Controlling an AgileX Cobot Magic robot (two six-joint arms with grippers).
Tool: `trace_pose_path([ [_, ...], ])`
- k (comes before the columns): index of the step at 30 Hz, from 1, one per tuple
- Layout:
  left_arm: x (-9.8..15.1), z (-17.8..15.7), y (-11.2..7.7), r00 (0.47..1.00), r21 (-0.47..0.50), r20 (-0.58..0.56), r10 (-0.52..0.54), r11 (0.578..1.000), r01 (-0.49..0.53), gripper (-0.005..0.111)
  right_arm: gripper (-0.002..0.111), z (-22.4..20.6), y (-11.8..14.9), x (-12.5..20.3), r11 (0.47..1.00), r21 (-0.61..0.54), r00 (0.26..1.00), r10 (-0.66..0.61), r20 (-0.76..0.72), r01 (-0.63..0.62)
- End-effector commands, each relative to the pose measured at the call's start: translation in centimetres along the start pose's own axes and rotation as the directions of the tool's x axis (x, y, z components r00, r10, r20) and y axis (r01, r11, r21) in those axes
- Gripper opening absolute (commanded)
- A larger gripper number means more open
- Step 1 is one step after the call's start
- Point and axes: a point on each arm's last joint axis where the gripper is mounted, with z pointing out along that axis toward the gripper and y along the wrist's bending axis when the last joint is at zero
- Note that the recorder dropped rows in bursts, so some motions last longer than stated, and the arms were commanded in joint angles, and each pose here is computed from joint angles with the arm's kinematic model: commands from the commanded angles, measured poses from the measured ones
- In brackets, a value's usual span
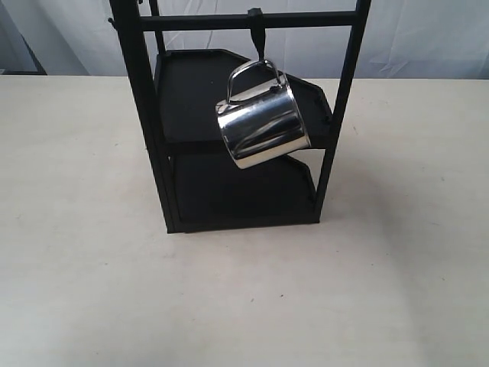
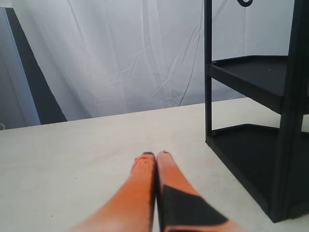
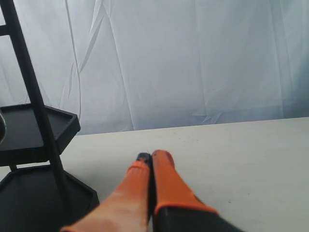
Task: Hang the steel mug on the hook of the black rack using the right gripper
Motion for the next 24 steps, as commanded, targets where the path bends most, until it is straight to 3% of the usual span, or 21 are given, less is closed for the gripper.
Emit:
trace_pose_path([
  [1, -0.06, -0.04, -0.03, 1.0, 0.004, 0.01, -0.002, 1.0, 0.002, 0.002, -0.001, -0.03, -0.12, 0.02, 1.0, 0.013, 1.0, -0.003, 0.012, 0.003],
  [24, -0.06, -0.04, -0.03, 1.0, 0.004, 0.01, -0.002, 1.0, 0.002, 0.002, -0.001, -0.03, -0.08, 0.09, 1.0, 0.009, 1.0, -0.016, 0.005, 0.016],
])
